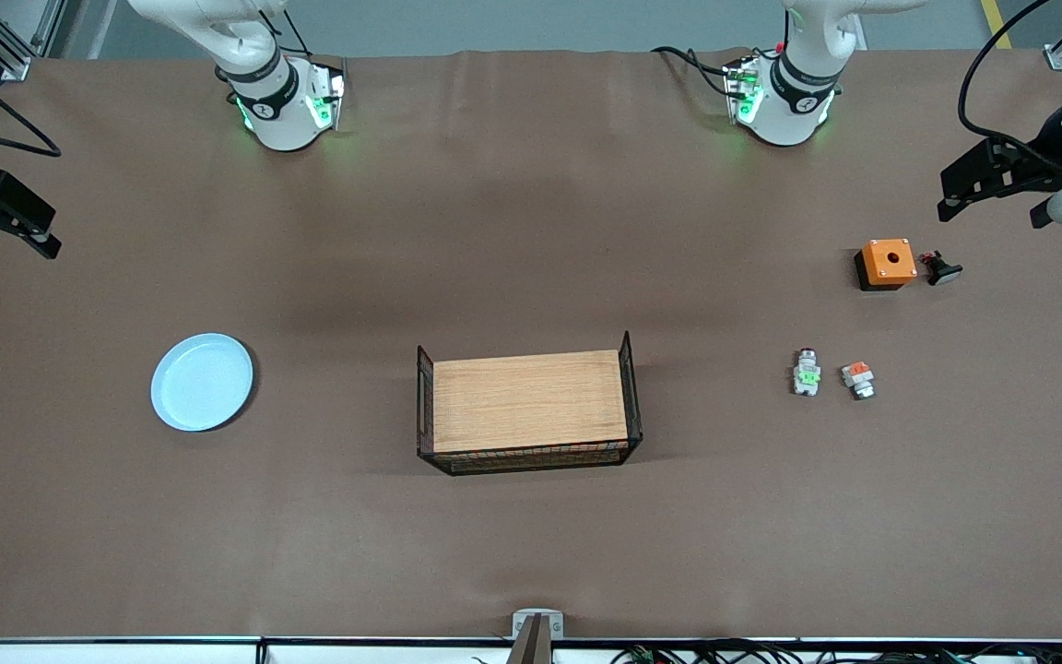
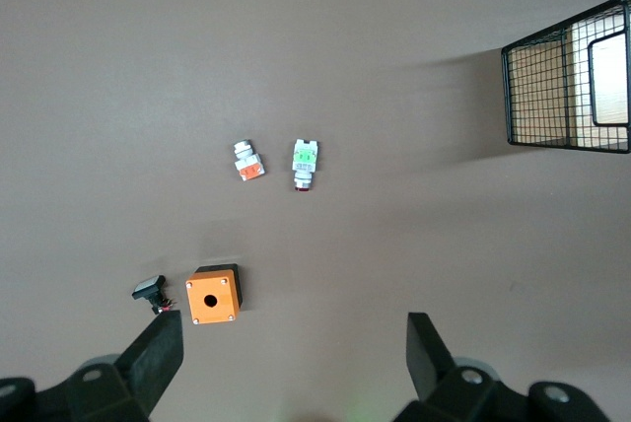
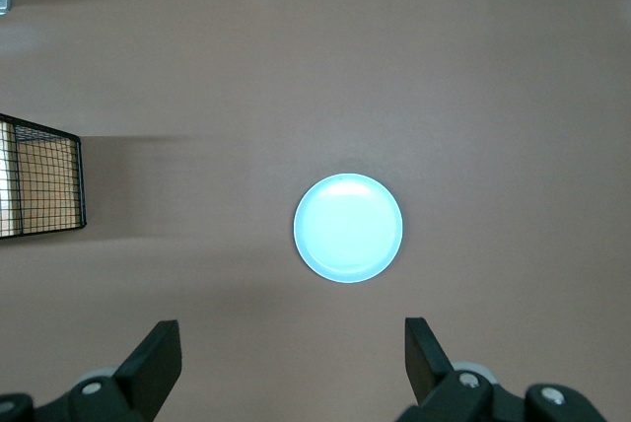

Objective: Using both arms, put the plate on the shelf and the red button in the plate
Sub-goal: 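Reach the right gripper to the plate while the left gripper reaches the button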

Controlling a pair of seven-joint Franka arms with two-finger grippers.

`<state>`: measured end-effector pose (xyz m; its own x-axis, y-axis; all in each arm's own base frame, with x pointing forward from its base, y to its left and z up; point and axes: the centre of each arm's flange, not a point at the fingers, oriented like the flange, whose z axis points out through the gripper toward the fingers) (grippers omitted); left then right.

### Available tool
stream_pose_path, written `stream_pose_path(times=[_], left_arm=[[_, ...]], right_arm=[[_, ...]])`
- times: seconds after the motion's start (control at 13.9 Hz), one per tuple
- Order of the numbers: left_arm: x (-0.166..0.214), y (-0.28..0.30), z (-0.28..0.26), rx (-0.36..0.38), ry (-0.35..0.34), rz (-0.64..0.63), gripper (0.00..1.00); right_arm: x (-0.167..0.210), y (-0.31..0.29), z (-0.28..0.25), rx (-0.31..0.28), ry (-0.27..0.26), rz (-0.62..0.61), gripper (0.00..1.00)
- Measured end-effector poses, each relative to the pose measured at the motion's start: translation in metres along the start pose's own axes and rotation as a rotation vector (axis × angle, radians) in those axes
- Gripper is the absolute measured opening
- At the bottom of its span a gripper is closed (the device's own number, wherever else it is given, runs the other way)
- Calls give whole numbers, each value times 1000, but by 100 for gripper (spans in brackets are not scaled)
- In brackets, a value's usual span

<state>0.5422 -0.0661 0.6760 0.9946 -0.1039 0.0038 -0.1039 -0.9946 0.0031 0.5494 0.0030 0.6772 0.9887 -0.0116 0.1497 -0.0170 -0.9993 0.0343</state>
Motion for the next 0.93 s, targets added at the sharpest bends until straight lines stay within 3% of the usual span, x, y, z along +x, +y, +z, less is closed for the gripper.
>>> stream_pose_path(times=[0.57,0.93], left_arm=[[2,1,8,0,-14,2,100],[31,15,68,-7,-60,30,100]], right_arm=[[0,2,4,-1,-11,4,100],[3,62,76,-12,-68,3,100]])
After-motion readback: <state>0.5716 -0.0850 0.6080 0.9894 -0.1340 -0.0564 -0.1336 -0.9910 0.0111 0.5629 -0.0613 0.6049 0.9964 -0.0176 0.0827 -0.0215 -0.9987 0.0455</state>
